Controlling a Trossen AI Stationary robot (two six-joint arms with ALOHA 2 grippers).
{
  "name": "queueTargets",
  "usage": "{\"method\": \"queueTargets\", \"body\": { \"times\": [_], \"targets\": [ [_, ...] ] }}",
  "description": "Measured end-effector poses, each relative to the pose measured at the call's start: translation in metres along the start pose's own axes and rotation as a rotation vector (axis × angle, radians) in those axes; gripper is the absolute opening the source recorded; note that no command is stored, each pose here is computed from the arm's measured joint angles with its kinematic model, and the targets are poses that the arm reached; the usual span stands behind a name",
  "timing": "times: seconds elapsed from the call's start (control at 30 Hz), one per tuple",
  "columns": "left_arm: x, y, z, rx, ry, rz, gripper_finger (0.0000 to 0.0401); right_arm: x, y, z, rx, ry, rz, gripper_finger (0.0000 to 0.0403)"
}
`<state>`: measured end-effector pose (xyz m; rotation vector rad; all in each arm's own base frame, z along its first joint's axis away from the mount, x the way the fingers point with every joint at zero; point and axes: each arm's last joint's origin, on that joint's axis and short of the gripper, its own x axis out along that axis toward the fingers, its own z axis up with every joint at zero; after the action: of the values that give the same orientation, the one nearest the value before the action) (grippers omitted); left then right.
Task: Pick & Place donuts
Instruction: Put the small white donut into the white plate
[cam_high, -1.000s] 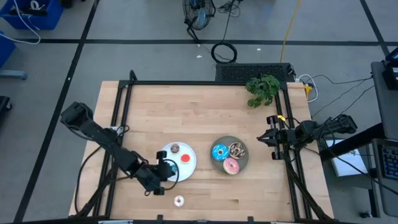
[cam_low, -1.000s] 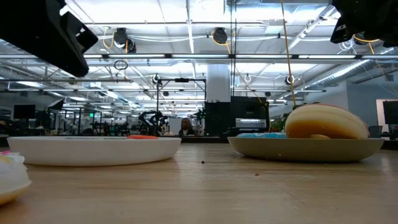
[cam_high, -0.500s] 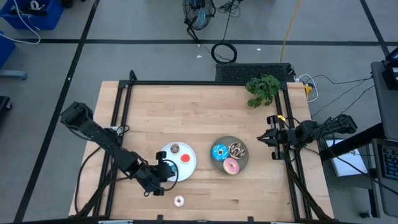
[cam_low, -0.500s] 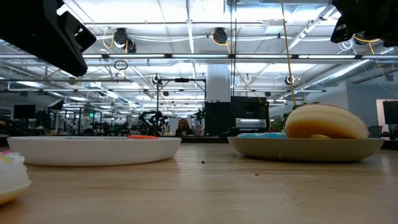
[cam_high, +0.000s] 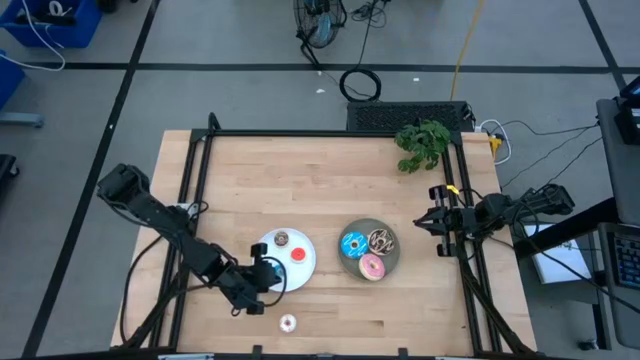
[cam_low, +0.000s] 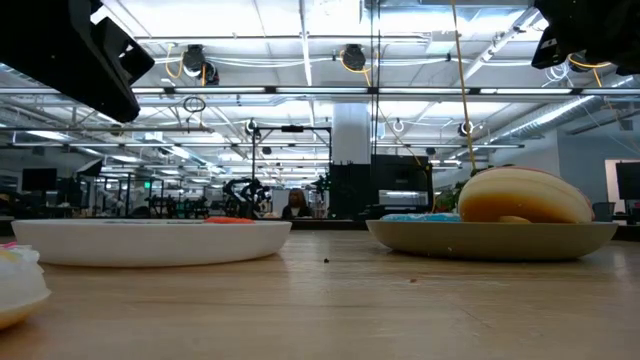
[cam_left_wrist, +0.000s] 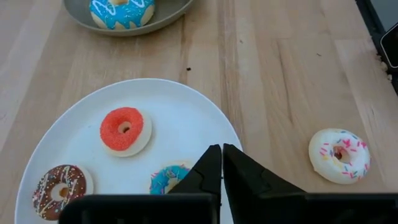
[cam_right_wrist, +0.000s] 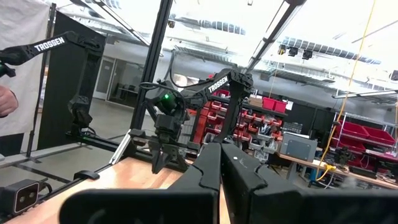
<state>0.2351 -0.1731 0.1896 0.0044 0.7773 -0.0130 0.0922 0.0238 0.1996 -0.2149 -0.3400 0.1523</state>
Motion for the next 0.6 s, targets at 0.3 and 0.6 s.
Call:
{"method": "queueTargets", "body": {
  "times": [0.3, 0.6],
  "targets": [
    [0.000, -0.005, 0.002, 0.011, 0.019, -0.127, 0.0004, 0.000, 0.000, 0.000, 0.000, 0.000, 0.000, 0.0000],
    [0.006, -0.017, 0.018, 0.032, -0.151, -0.231, 0.0040, 0.000, 0.000, 0.000, 0.000, 0.000, 0.000, 0.0000]
  ]
}}
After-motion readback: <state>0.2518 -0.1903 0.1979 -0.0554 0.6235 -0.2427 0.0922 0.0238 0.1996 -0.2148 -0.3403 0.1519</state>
